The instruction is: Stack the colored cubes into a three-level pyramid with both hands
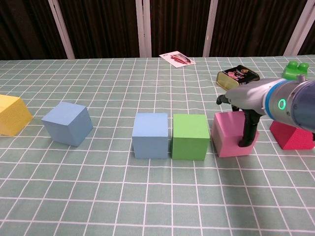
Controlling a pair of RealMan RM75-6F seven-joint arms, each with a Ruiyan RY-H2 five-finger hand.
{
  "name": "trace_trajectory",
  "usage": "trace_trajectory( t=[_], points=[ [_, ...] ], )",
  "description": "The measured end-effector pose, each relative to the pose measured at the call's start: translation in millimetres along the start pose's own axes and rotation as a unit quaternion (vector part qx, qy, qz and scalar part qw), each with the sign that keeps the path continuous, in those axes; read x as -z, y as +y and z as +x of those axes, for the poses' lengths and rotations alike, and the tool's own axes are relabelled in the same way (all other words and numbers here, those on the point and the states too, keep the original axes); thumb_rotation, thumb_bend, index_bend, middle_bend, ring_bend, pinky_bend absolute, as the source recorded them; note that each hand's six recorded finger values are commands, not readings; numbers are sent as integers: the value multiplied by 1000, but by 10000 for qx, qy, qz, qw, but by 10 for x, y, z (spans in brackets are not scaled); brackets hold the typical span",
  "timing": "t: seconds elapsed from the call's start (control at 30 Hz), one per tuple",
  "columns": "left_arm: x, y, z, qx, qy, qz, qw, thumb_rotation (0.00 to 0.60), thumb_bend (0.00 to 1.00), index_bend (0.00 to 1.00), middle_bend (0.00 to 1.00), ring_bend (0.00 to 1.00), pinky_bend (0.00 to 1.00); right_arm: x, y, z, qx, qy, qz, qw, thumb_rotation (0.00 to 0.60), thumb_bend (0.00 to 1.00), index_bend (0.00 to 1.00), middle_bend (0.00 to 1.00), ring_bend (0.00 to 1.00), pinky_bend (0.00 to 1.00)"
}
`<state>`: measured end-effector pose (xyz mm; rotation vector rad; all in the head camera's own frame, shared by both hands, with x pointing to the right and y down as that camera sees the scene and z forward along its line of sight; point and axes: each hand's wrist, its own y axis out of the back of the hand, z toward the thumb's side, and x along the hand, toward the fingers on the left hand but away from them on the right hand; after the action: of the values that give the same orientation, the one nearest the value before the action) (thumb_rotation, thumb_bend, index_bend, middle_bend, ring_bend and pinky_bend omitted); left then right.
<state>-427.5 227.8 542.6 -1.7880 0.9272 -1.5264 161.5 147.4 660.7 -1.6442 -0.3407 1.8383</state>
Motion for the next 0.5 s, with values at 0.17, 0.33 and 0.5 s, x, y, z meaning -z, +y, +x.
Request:
trace_trajectory(
  t=[0.17,0.33,0.5],
  points=[
    [0,1,0,1,0,-6,10000,600,87,0,0,0,0,-17,15,17,-97,-68,-45,9999,600,251,0,573,295,0],
    [2,5,-2,-7,-3,-16,10000,600,87,0,0,0,0,-39,30,40,-183,-117,-107,9997,600,251,0,584,303,0],
    [3,9,-3,-12,-9,-21,10000,600,87,0,0,0,0,-60,31,61,-259,-179,-213,9993,600,251,0,584,303,0]
  ],
)
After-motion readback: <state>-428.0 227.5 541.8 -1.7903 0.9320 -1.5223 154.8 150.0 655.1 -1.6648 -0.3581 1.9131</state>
